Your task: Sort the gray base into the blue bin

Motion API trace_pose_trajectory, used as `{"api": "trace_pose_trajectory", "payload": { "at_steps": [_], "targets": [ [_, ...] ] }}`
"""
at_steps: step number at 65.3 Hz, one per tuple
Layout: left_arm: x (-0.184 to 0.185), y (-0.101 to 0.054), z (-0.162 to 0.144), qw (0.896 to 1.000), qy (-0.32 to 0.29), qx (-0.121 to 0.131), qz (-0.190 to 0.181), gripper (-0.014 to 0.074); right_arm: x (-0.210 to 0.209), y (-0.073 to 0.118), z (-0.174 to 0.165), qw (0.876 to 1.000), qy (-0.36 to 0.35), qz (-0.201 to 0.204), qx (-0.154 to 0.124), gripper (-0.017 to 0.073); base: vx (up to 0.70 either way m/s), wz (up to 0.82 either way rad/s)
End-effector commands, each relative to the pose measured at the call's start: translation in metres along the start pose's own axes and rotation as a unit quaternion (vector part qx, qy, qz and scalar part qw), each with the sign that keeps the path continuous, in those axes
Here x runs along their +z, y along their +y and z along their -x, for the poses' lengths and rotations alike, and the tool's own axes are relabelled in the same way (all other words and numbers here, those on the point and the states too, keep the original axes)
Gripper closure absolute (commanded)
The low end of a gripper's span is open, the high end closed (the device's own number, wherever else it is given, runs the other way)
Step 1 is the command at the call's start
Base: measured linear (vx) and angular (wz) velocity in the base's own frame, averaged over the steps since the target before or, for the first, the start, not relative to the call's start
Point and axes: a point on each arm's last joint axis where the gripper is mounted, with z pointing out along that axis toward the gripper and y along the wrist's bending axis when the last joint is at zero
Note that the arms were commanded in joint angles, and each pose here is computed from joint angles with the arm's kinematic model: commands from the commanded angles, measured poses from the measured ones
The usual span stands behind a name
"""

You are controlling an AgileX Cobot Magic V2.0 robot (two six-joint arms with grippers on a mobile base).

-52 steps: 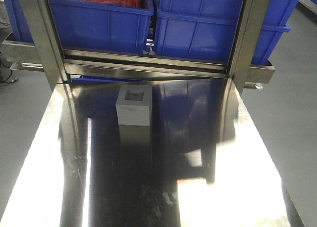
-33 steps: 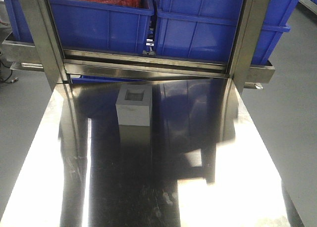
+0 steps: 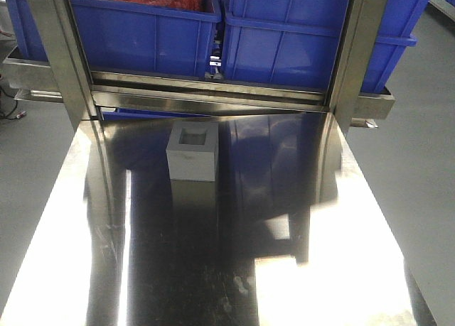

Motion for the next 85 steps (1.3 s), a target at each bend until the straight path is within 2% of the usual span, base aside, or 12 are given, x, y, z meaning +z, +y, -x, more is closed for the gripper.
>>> {"api": "trace_pose_trajectory", "payload": {
  "at_steps": [1,24,31,41,48,60,71,81,85],
  "targets": [
    [-0.003,0.0,0.015,0.998,-0.057,-0.002,0.0,0.0592,0.0,0.0,0.006,0.999,-0.037,0.0,-0.01,0.0564,0.0,0.0],
    [-0.003,0.0,0.018,0.997,-0.071,-0.006,0.0,0.0592,0.0,0.0,0.006,0.999,-0.037,0.0,-0.01,0.0564,0.0,0.0],
    [-0.009,0.001,0.042,0.991,-0.128,-0.028,0.0,0.0592,0.0,0.0,0.006,0.999,-0.037,0.0,-0.01,0.0564,0.0,0.0],
    [-0.019,0.002,0.093,0.986,-0.165,-0.016,0.0,0.0592,0.0,0.0,0.006,0.999,-0.037,0.0,-0.01,0.0564,0.0,0.0],
    [-0.015,0.002,0.126,0.992,-0.128,-0.015,-0.003,0.0592,0.0,0.0,0.006,0.999,-0.037,0.0,-0.01,0.0564,0.0,0.0],
    [0.011,0.002,0.171,0.999,-0.042,0.003,-0.007,0.0592,0.0,0.0,0.006,0.999,-0.037,0.0,-0.01,0.0564,0.0,0.0],
    [0.031,0.002,0.181,1.0,0.009,0.001,-0.01,0.0592,0.0,0.0,0.006,0.999,-0.037,0.0,-0.01,0.0564,0.0,0.0],
    [0.032,0.002,0.183,1.0,0.001,0.001,-0.009,0.0583,0.0,0.0,0.006,0.999,-0.037,0.0,-0.01,0.0564,0.0,0.0],
    [0.032,0.002,0.183,1.0,0.001,0.001,-0.009,0.0549,0.0,0.0,0.006,0.999,-0.037,0.0,-0.01,0.0564,0.0,0.0]
  ]
}}
